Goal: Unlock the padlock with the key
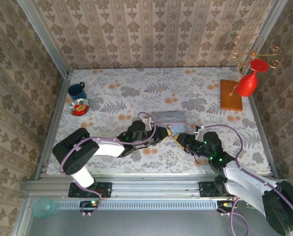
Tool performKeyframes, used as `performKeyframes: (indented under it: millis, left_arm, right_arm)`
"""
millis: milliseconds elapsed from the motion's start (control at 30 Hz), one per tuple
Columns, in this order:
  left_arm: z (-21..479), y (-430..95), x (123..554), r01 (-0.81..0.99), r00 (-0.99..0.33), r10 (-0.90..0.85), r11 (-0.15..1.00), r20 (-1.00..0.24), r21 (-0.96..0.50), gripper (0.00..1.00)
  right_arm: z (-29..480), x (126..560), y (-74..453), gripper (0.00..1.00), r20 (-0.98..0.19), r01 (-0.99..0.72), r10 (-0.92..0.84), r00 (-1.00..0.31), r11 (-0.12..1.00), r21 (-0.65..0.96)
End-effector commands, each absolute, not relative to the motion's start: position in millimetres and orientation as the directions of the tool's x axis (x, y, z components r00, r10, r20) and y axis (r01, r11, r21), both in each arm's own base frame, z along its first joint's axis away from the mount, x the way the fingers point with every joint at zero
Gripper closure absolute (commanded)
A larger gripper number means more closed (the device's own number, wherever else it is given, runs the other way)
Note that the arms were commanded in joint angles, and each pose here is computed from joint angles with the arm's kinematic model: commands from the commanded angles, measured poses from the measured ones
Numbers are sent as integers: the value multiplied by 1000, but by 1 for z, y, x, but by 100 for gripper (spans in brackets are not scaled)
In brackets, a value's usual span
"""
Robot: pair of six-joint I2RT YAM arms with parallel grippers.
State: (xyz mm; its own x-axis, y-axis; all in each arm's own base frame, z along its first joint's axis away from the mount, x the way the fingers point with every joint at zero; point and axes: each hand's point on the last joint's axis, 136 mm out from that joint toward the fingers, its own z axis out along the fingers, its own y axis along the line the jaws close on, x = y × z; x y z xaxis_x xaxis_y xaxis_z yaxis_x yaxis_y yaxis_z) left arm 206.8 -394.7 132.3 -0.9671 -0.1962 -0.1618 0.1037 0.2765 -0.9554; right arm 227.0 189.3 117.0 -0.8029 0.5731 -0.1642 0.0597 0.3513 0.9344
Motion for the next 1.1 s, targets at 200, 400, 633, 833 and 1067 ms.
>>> performKeyframes:
  millis: [200, 400, 633, 833, 1067]
  left_arm:
    - [163, -403, 200, 143, -967, -183, 178, -175, -974, 100]
    - [168, -408, 194, 127, -972, -179, 140, -151, -982, 100]
    - [162, -409, 188, 116, -975, -174, 149, -141, -982, 100]
    - [162, -411, 189, 122, -974, -172, 153, -148, -981, 100]
    - [165, -417, 179, 127, -978, -144, 157, -150, -979, 100]
  right_arm:
    - [133, 234, 190, 70, -211, 0, 580, -787, 341, 940]
    - [136, 235, 191, 70, -206, -2, 584, -785, 331, 944]
    - [140, 235, 190, 88, -212, -6, 587, -781, 333, 943]
    - [136, 233, 189, 91, -216, 0, 583, -783, 348, 938]
    - [139, 235, 189, 91, -214, -3, 588, -780, 337, 941]
